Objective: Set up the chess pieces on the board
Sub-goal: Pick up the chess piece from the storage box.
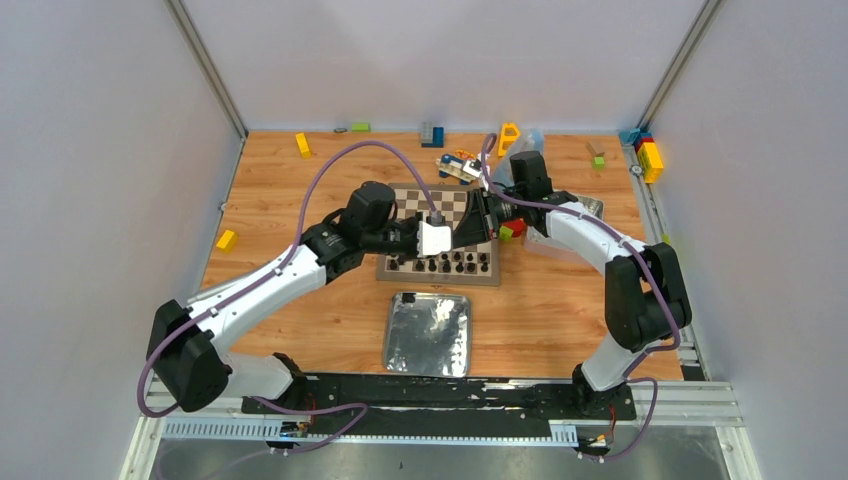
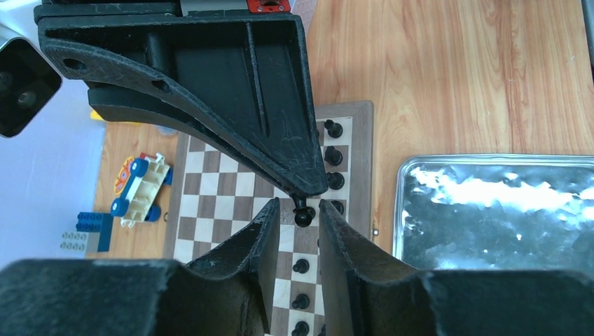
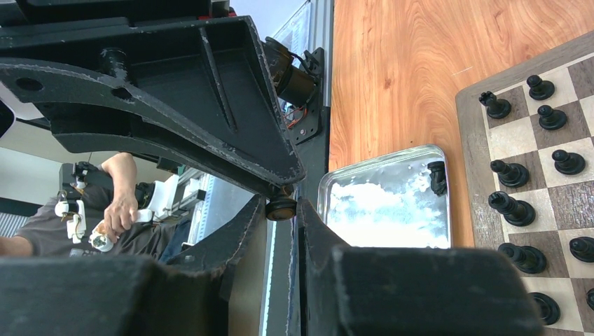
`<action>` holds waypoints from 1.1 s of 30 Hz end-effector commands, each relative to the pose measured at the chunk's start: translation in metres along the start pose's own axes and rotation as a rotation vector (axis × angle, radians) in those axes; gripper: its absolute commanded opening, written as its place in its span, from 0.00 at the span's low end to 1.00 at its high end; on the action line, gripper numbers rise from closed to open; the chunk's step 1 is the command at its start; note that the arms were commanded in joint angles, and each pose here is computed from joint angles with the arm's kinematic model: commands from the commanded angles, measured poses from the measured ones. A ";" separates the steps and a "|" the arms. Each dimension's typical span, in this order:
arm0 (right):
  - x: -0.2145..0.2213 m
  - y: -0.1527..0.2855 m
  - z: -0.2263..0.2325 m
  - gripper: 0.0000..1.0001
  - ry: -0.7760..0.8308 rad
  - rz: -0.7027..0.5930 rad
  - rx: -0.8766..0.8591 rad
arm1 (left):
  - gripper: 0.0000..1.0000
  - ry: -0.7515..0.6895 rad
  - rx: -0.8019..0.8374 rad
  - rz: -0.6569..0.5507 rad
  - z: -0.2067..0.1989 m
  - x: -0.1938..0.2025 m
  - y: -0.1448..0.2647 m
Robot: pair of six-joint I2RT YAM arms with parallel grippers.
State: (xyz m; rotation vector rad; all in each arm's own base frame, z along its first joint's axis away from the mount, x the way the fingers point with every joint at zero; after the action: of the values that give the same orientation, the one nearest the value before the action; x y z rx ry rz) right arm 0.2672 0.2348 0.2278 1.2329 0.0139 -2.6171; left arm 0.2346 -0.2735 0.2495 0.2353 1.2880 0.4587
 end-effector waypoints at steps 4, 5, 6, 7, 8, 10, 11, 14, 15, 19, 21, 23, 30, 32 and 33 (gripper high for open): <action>-0.011 0.003 0.014 0.01 0.088 -0.011 -0.039 | 0.30 -0.024 -0.016 -0.020 0.006 -0.005 -0.001; -0.010 0.003 0.014 0.01 0.088 -0.011 -0.038 | 0.28 -0.023 -0.016 -0.020 0.007 -0.005 -0.001; -0.010 0.003 0.013 0.01 0.087 -0.011 -0.038 | 0.27 -0.023 -0.014 -0.022 0.006 -0.005 -0.001; -0.010 0.003 0.013 0.01 0.085 -0.011 -0.036 | 0.24 -0.026 -0.014 -0.025 0.006 -0.007 0.000; -0.010 0.003 0.012 0.01 0.085 -0.012 -0.034 | 0.23 -0.025 -0.013 -0.027 0.006 -0.008 0.000; -0.009 0.003 0.011 0.01 0.082 -0.011 -0.033 | 0.18 -0.023 -0.010 -0.028 0.007 -0.009 0.000; -0.009 0.003 0.010 0.01 0.081 -0.011 -0.031 | 0.17 -0.022 -0.008 -0.029 0.006 -0.009 0.000; -0.008 0.002 0.007 0.06 0.079 -0.011 -0.023 | 0.10 -0.017 -0.002 -0.029 0.006 -0.011 0.001; -0.007 0.002 0.007 0.10 0.082 -0.011 -0.020 | 0.08 -0.016 -0.001 -0.028 0.006 -0.011 0.001; -0.007 0.007 0.002 0.37 0.096 -0.017 0.042 | 0.03 -0.030 -0.011 0.035 0.008 -0.005 0.005; -0.009 0.017 -0.001 0.45 0.110 -0.030 0.091 | 0.02 -0.028 -0.011 0.104 0.009 0.004 0.006; -0.011 0.033 -0.004 0.50 0.120 -0.054 0.147 | 0.02 -0.009 -0.002 0.189 0.011 0.014 0.007; -0.005 0.105 0.006 0.54 0.159 -0.168 0.338 | 0.01 0.127 0.036 0.514 0.025 0.047 -0.005; 0.002 0.125 0.012 0.54 0.170 -0.203 0.394 | 0.01 0.147 0.041 0.577 0.029 0.055 -0.009; 0.005 0.133 0.016 0.54 0.176 -0.217 0.416 | 0.01 0.153 0.043 0.595 0.032 0.053 -0.009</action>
State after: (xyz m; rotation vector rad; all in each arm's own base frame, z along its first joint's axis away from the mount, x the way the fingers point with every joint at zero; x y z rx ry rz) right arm 0.2964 0.1328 0.2364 1.5060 -0.3408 -2.8070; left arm 0.2766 -0.2725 0.2198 0.5062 1.3424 0.8086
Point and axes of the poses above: each gripper's point midway between its finger pads, its own y axis back along the fingers, its own z axis along the line the jaws close on, x = y × z, the point moved 5 cm from there along y, back along the fingers, and after that the axes turned 10 degrees about y, right-handed, at the moved point
